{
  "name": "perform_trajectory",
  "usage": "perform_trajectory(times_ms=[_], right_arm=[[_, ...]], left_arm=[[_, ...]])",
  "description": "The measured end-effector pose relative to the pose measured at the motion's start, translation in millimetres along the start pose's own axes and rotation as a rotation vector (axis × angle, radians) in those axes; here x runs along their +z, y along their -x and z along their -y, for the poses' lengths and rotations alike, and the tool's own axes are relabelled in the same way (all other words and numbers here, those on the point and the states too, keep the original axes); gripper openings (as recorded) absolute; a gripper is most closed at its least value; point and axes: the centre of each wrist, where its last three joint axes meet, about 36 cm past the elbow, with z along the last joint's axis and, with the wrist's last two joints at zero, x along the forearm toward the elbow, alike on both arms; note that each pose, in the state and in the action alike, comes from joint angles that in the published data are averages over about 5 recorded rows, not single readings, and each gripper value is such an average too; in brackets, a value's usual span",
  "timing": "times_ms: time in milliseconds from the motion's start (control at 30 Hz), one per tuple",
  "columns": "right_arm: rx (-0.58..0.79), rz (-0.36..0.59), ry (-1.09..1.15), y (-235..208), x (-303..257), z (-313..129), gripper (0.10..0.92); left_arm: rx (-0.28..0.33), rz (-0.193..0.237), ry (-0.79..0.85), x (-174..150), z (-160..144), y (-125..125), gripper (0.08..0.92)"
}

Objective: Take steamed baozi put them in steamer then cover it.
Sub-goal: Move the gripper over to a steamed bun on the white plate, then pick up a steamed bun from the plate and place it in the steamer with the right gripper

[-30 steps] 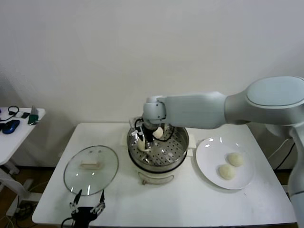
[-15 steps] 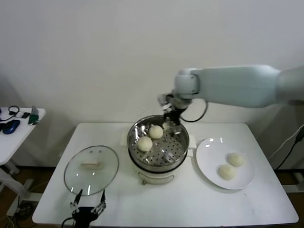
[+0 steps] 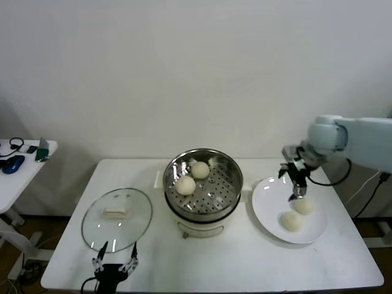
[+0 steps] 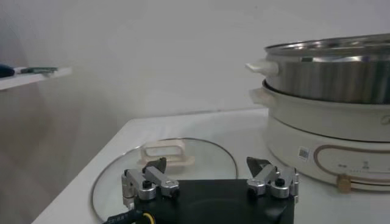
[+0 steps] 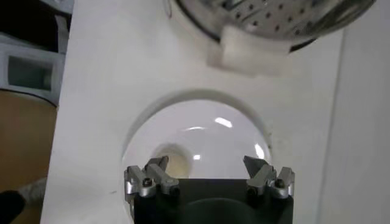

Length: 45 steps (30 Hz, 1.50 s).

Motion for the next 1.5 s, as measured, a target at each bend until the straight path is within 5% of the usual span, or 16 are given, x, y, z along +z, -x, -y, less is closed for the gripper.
perform_trajectory(times_ms=[767, 900, 1233, 1500], right_arm=[[-0.051, -0.055, 0.082, 123.1, 34.6, -24.5, 0.821], [-0.053, -0.053, 0.089, 131.3, 34.4, -24.5, 0.769], [-0.05, -0.039, 0.083, 126.8, 36.6, -20.0, 0.628], [-0.015, -0.016, -0.037, 64.3, 20.7, 13.1, 0.613]], left_arm=[[-0.014, -0.012, -0.004, 6.7, -2.5, -2.3, 0.823], [-0.014, -0.014, -0.002, 6.9, -2.3, -2.7, 0.823], [-0.016, -0.017, 0.002, 6.6, -1.2, -4.6, 0.823], [-0.016, -0.015, 0.007, 5.1, -0.5, -5.5, 0.823]])
